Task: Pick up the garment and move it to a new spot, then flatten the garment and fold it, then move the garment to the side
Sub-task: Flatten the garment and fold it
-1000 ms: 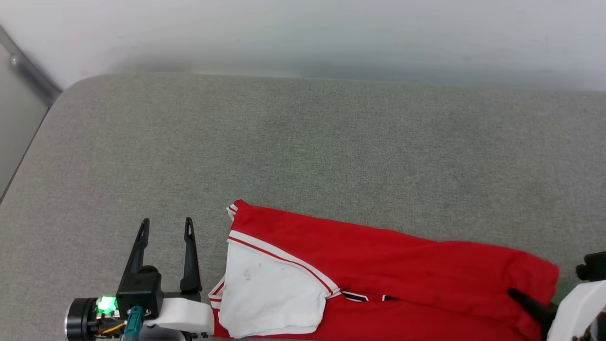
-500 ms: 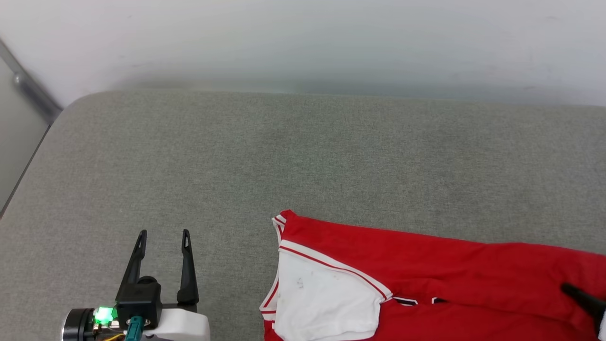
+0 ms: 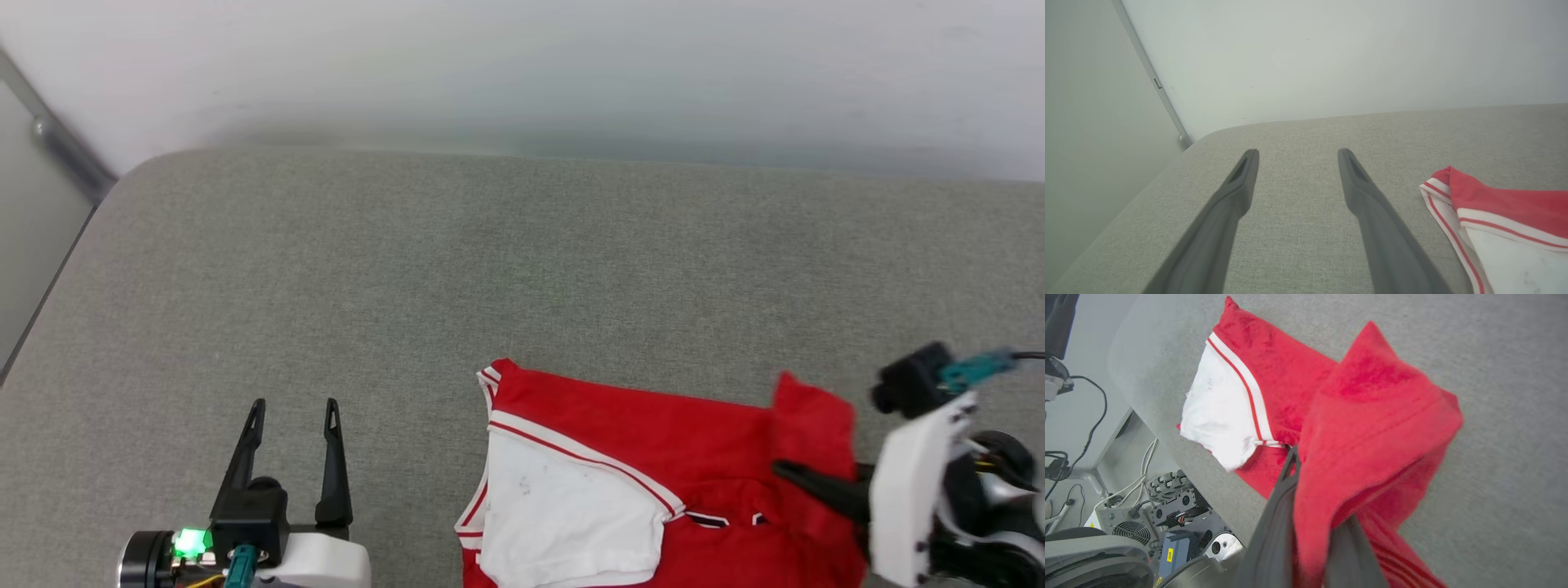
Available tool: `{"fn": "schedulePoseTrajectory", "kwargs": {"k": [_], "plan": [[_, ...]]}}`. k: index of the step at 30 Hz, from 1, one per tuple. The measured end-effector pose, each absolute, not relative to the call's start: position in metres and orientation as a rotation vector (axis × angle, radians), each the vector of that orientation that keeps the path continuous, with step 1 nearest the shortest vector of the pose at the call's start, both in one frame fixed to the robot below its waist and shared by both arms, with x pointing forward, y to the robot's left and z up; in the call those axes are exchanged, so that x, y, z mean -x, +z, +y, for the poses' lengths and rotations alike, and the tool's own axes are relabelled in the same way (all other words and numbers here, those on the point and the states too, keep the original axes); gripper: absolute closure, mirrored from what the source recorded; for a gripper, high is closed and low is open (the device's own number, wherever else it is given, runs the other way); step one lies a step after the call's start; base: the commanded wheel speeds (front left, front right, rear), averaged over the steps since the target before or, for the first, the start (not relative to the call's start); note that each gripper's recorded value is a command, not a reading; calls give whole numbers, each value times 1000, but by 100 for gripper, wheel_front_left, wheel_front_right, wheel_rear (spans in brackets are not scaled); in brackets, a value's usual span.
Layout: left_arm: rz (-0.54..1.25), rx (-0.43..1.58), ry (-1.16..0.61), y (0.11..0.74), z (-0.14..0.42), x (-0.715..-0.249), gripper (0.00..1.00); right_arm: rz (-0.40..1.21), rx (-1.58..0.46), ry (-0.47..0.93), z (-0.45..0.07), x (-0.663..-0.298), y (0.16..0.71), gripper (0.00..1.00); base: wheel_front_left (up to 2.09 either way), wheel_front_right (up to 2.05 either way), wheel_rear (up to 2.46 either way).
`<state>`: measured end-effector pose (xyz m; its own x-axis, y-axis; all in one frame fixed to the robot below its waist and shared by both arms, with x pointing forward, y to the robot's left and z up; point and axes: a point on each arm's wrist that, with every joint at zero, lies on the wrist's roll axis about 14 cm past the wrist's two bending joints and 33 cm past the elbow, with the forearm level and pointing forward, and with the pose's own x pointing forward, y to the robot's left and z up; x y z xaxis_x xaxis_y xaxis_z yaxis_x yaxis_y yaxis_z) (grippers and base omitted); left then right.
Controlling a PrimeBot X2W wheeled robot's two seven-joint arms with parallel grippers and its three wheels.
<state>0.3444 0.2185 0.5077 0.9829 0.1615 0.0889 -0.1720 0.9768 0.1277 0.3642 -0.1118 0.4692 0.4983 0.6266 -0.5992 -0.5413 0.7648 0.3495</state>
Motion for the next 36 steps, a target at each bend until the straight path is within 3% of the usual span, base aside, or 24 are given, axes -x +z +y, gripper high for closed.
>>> {"fn": "schedulePoseTrajectory", "kwargs": {"k": [13, 21, 30, 32, 33, 36], "plan": [[-57, -129, 196, 503, 227, -349, 0, 793, 98, 1024, 5, -363, 456, 100, 0, 0, 0], [-39, -117, 199, 497, 227, -357, 0, 809, 204, 1084, 39, -373, 430, 100, 0, 0, 0], [-25, -111, 207, 492, 228, -362, 0, 886, 244, 1109, 44, -363, 391, 100, 0, 0, 0], [-26, -109, 210, 492, 229, -362, 0, 852, 256, 1105, 42, -368, 394, 50, 0, 0, 0], [-28, -108, 210, 493, 229, -362, 0, 826, 250, 1102, 42, -371, 398, 0, 0, 0, 0], [-28, -105, 203, 492, 226, -359, 0, 749, 199, 1101, 41, -376, 417, 0, 0, 0, 0]]}}
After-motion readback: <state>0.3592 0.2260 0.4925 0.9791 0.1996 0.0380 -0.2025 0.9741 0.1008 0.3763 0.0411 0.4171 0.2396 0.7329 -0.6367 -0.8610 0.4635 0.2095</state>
